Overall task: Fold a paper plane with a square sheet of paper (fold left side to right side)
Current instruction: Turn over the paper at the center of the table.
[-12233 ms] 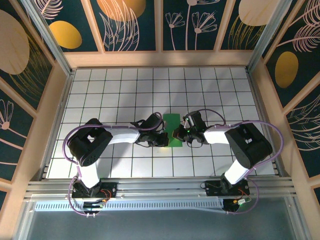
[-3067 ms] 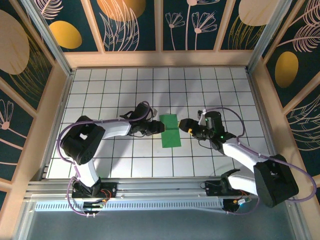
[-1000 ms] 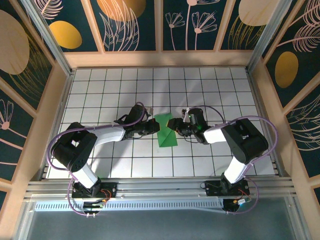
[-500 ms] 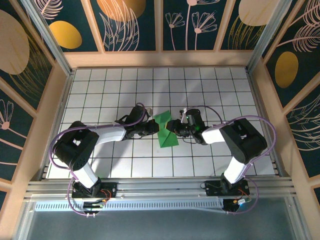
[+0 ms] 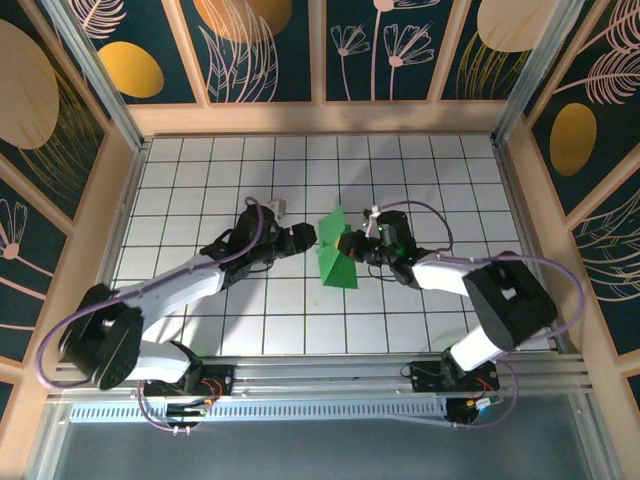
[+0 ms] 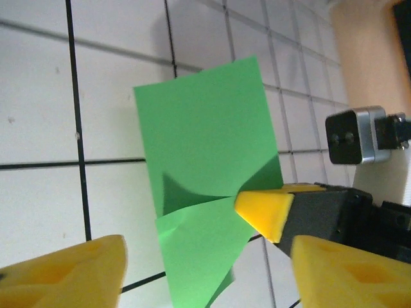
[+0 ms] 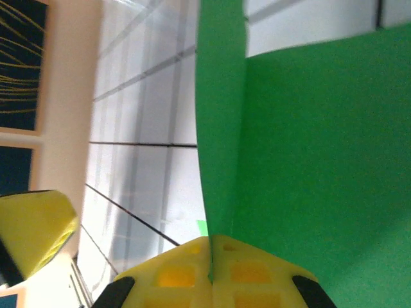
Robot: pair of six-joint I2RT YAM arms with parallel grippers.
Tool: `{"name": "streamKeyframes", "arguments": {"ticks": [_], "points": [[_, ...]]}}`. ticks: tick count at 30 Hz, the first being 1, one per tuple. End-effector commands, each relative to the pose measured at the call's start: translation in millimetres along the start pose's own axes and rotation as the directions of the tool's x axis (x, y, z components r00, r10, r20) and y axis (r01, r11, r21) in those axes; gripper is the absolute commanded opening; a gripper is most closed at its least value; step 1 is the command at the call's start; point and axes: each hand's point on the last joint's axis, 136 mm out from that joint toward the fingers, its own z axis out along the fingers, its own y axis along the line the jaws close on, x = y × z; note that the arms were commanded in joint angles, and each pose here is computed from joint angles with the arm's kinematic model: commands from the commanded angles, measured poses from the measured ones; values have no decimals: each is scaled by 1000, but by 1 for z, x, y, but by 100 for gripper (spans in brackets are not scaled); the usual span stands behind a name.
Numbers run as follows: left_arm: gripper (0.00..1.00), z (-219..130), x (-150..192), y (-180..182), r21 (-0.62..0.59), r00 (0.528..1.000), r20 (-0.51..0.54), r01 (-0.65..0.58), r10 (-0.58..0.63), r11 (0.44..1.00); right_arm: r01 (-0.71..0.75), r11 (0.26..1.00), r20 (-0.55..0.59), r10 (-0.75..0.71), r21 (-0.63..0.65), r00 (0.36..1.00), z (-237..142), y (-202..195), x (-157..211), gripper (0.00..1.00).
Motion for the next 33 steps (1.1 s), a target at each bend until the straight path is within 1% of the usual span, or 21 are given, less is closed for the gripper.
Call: {"name": "streamKeyframes", "arguments": {"ticks": [1,3,5,7,9,13,16,19,24,27,28,30,33], "points": [[82,-25,-11,2,-10,996,85,38,-37,999,103,992,119,-95,-69,988,-24,41,-31,0],[92,-41,-18,-14,69,990,125,51,-60,996,134,985,195,-111,-105,974,-44,56,-50,0],[98,-53,-22,-33,178,985,144,64,-90,982,172,971,244,-128,-168,961,-62,78,-58,0],[99,-65,-23,-51,292,981,148,74,-122,953,210,949,286,-139,-236,948,-80,103,-63,0],[99,-75,-24,-68,397,978,140,87,-154,914,236,923,304,-141,-304,942,-95,125,-65,0],[99,-89,-23,-96,559,978,99,97,-182,824,243,873,299,-119,-422,947,-113,155,-61,0],[99,-97,-21,-116,647,984,51,98,-171,756,236,843,284,-104,-483,953,-120,171,-58,0],[98,-101,-19,-129,693,988,16,99,-152,714,237,832,277,-105,-502,955,-121,180,-55,0],[97,-97,-13,-136,705,992,-23,107,-127,701,223,795,264,-83,-565,961,-123,193,-47,0],[95,-95,-10,-137,705,992,-36,114,-125,700,218,786,258,-78,-578,963,-122,197,-45,0],[93,-95,-10,-139,709,992,-36,111,-122,697,218,785,253,-80,-580,964,-121,199,-44,0],[87,-96,-8,-142,718,992,-40,109,-116,688,214,788,248,-81,-577,965,-118,199,-43,0],[72,-98,-8,-145,725,993,-40,107,-113,680,205,794,239,-77,-573,968,-114,196,-41,0]]}}
